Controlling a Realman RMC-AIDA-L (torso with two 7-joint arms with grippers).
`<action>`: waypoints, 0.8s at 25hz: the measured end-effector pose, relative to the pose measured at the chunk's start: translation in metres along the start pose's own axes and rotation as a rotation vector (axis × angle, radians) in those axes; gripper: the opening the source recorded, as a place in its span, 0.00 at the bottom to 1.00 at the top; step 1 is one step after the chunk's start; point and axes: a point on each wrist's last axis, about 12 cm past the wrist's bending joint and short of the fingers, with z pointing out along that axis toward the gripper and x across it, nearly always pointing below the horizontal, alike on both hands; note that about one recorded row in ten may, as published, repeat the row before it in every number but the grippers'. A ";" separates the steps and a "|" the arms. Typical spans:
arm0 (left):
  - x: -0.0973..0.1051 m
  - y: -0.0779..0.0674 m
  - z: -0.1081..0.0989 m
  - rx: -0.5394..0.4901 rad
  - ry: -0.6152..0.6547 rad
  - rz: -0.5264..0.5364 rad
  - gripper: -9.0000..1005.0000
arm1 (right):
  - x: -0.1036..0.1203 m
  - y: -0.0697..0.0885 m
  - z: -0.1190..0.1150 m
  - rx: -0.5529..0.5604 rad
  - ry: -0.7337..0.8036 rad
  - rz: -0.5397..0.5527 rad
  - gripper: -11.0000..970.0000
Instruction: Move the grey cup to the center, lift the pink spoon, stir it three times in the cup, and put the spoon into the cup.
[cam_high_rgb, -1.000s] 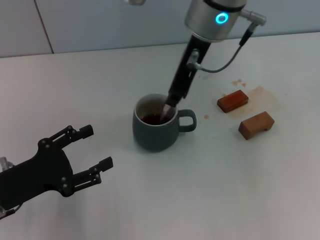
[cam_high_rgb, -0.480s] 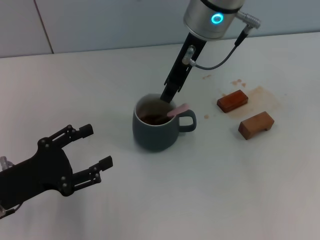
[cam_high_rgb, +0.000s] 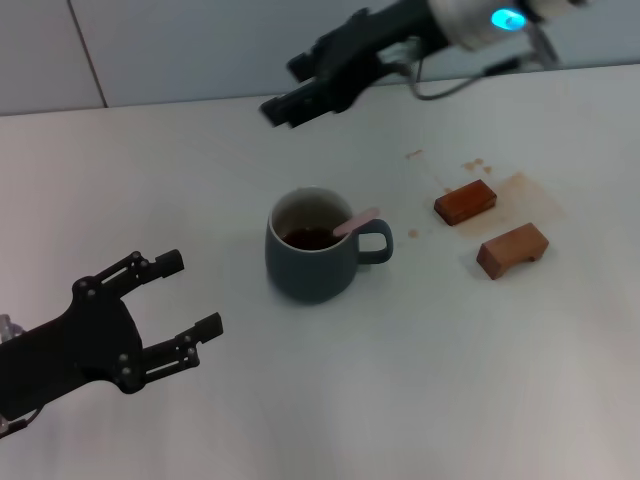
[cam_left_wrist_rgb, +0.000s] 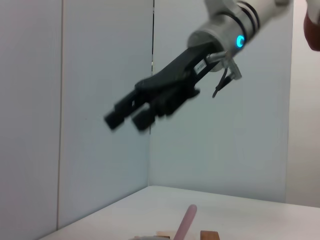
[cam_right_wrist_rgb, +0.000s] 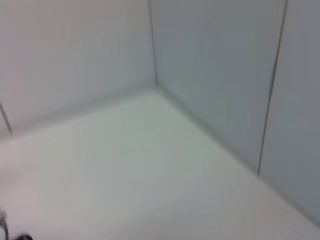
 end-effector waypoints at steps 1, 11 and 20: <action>0.000 0.000 0.000 0.001 0.000 0.000 0.83 | 0.010 -0.002 -0.008 -0.004 -0.071 0.012 0.64; -0.007 0.010 0.003 0.012 0.012 -0.024 0.83 | 0.141 -0.008 -0.084 -0.123 -0.709 0.139 0.75; -0.039 0.055 -0.010 0.085 0.180 -0.078 0.83 | 0.242 0.005 -0.089 -0.073 -0.445 0.138 0.78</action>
